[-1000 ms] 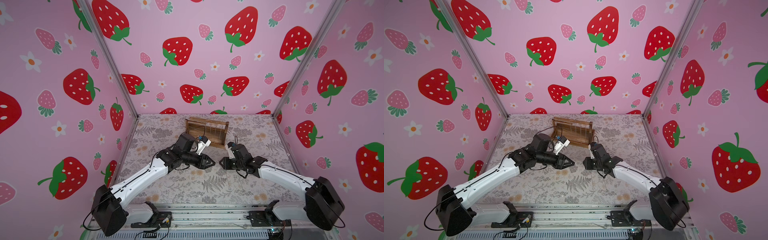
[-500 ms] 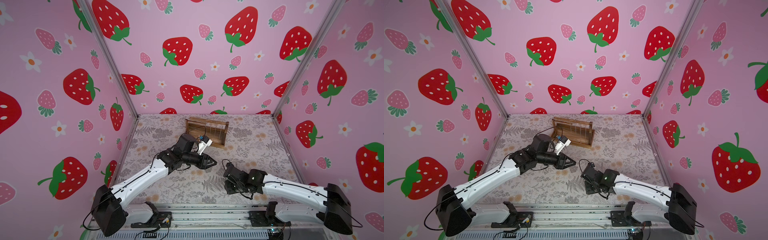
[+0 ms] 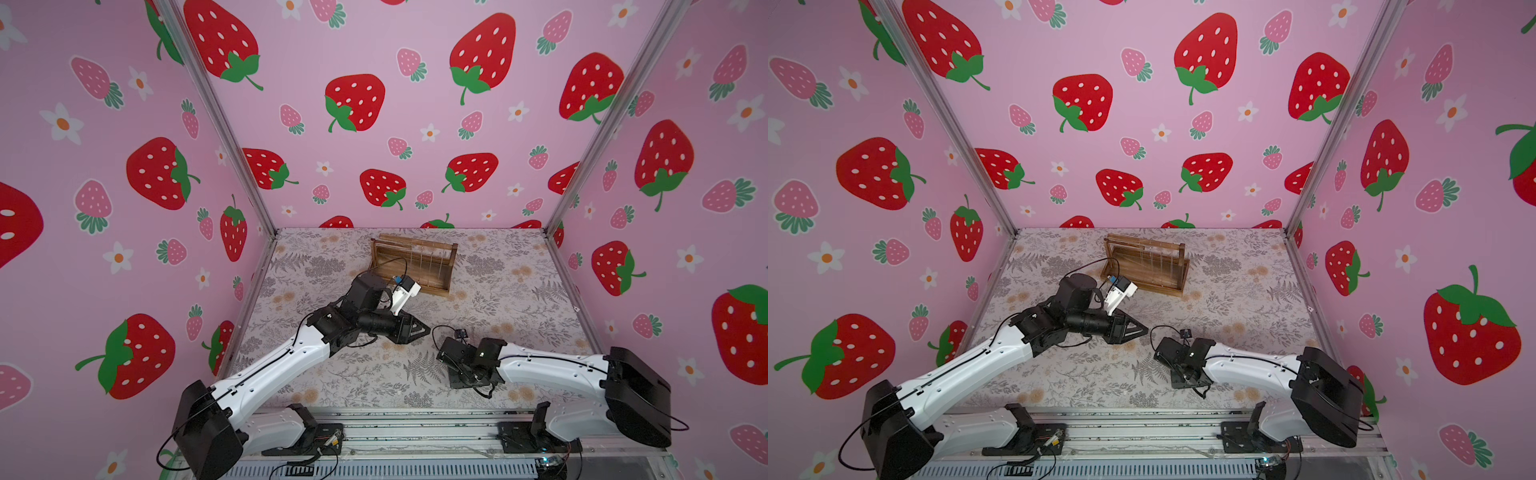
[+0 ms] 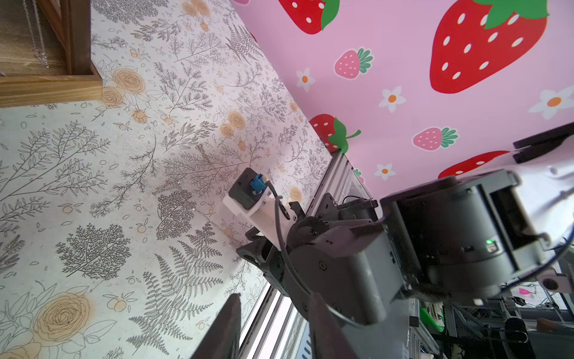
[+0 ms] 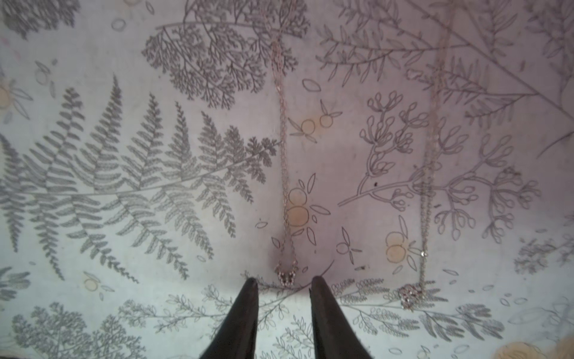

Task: Take the necklace off the jewelry display stand
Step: Place the necklace at the center of the board.

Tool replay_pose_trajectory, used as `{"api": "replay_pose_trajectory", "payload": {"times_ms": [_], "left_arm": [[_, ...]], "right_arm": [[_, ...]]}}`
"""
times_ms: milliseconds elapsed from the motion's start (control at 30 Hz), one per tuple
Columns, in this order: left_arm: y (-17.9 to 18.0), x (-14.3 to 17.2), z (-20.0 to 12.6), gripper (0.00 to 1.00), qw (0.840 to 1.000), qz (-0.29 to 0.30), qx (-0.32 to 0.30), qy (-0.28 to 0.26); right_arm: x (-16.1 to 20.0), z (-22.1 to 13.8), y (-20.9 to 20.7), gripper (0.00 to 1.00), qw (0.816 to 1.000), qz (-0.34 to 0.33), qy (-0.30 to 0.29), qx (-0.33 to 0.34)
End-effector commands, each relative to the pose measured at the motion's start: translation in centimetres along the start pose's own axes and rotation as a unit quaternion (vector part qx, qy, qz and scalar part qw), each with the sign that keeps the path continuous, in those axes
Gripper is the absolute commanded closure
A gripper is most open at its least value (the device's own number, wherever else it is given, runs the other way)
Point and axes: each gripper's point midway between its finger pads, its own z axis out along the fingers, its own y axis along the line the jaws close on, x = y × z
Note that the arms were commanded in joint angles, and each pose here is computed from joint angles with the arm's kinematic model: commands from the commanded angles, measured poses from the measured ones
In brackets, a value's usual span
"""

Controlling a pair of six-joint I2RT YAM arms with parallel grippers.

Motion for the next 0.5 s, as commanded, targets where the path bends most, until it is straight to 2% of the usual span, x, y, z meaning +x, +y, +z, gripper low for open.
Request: {"api": "replay_pose_trajectory", "payload": {"times_ms": [0, 233, 467], "left_arm": [[0.0, 0.3, -0.1, 0.63, 1.0, 0.005, -0.006, 0.007], [-0.1, 0.1, 0.0, 0.64, 1.0, 0.007, -0.005, 0.009], [-0.1, 0.1, -0.1, 0.64, 1.0, 0.009, -0.007, 0.009]], "right_arm": [[-0.2, 1.0, -0.2, 0.71, 1.0, 0.025, 0.0, -0.01], [-0.1, 2.0, -0.5, 0.76, 1.0, 0.02, 0.013, -0.005], [0.0, 2.3, 0.2, 0.77, 1.0, 0.015, 0.018, -0.013]]}}
